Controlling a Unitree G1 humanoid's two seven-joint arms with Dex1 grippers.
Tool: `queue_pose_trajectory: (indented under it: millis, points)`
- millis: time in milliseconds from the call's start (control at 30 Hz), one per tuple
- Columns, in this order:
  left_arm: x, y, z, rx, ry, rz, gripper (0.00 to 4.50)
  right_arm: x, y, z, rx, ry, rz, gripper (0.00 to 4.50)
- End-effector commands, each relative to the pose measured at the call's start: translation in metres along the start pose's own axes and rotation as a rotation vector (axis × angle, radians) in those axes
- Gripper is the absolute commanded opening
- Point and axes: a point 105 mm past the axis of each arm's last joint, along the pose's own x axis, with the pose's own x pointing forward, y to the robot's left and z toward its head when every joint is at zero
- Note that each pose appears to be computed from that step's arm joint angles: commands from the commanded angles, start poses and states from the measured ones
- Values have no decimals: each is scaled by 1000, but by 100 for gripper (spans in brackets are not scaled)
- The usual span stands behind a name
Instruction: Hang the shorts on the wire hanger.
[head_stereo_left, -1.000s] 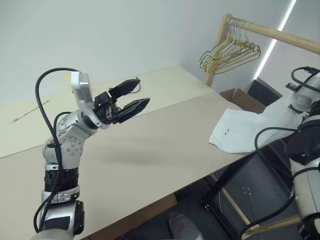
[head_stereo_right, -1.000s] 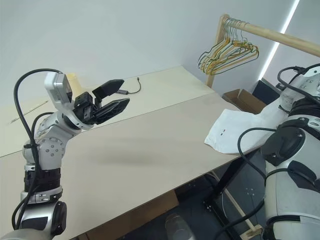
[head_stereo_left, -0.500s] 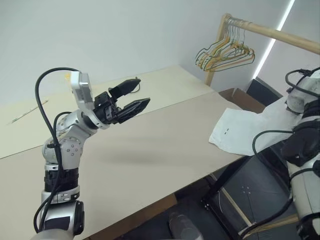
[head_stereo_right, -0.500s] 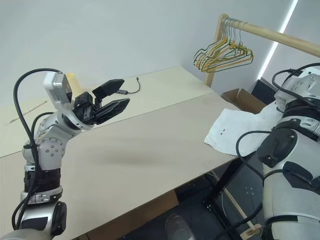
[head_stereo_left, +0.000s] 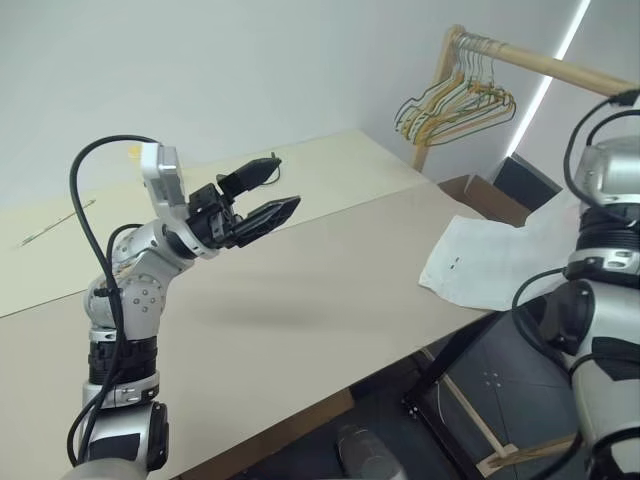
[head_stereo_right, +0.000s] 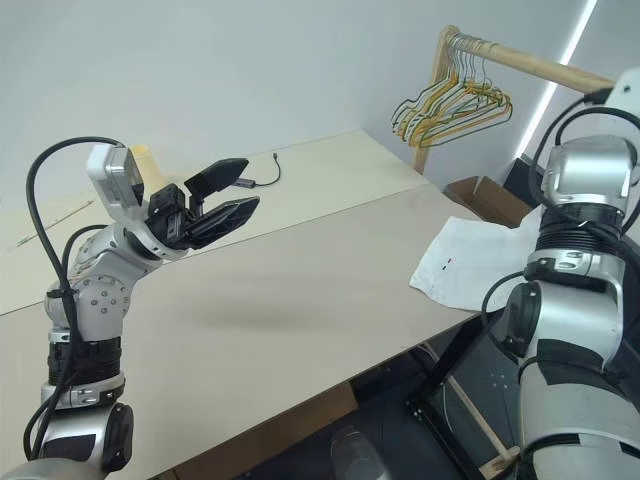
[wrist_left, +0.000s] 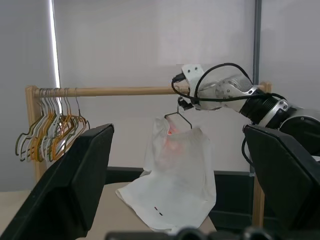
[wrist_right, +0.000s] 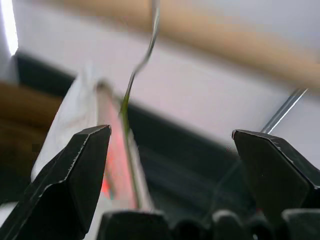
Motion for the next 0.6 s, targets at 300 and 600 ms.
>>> queue_pose_trajectory:
  millis: [300,600]
  points:
    - [-15,4,10,83,23,82,450,-97,78,66,-140,-639,387,446]
    - [-64,7,5,146,162,284,450,-201,147,31,-241,-789,1014,446]
